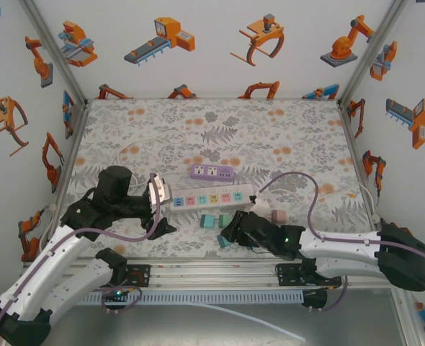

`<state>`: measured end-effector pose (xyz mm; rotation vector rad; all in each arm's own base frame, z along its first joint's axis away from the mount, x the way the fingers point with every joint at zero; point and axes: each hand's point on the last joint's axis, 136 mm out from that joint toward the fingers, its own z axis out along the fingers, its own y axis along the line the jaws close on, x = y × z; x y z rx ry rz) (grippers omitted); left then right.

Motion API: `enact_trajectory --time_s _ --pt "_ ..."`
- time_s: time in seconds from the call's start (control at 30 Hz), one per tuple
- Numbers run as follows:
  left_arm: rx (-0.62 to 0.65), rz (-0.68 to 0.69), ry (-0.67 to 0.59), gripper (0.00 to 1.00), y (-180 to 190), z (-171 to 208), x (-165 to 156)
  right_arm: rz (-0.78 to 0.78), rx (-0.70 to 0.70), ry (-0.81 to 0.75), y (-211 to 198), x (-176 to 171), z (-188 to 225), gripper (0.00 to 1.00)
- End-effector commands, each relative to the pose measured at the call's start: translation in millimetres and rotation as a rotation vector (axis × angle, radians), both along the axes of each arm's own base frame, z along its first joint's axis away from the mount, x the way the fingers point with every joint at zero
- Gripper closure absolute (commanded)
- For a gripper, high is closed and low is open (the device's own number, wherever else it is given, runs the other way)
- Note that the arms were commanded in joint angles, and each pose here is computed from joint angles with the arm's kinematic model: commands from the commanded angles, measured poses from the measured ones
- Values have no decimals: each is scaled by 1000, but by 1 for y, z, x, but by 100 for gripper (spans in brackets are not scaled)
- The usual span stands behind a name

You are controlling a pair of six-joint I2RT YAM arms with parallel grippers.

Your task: Pull the plug off the socket

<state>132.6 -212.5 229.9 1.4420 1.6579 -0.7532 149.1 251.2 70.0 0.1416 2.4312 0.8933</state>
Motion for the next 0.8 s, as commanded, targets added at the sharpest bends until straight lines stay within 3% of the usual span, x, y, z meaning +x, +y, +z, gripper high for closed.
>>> enact_trajectory --time_s 0.0,0.2,0.3,0.4,0.57,0.77 --pt "-9 -3 -7 3 -1 -2 -1 -44 -20 -74 -10 9 15 50" --pt "-14 45 2 3 -1 -1 7 -111 -124 -337 -34 38 70 48" --pt "-17 118 -17 3 1 -1 21 -202 -219 -475 -60 57 98 33" --pt "4 237 -41 3 8 -4 41 -254 -293 -569 -80 78 123 25" --pt "24 406 -85 3 19 -9 72 -319 -366 -632 -115 118 147 18" --pt "-13 648 -138 3 37 -13 112 -366 -561 -634 -166 162 147 5"
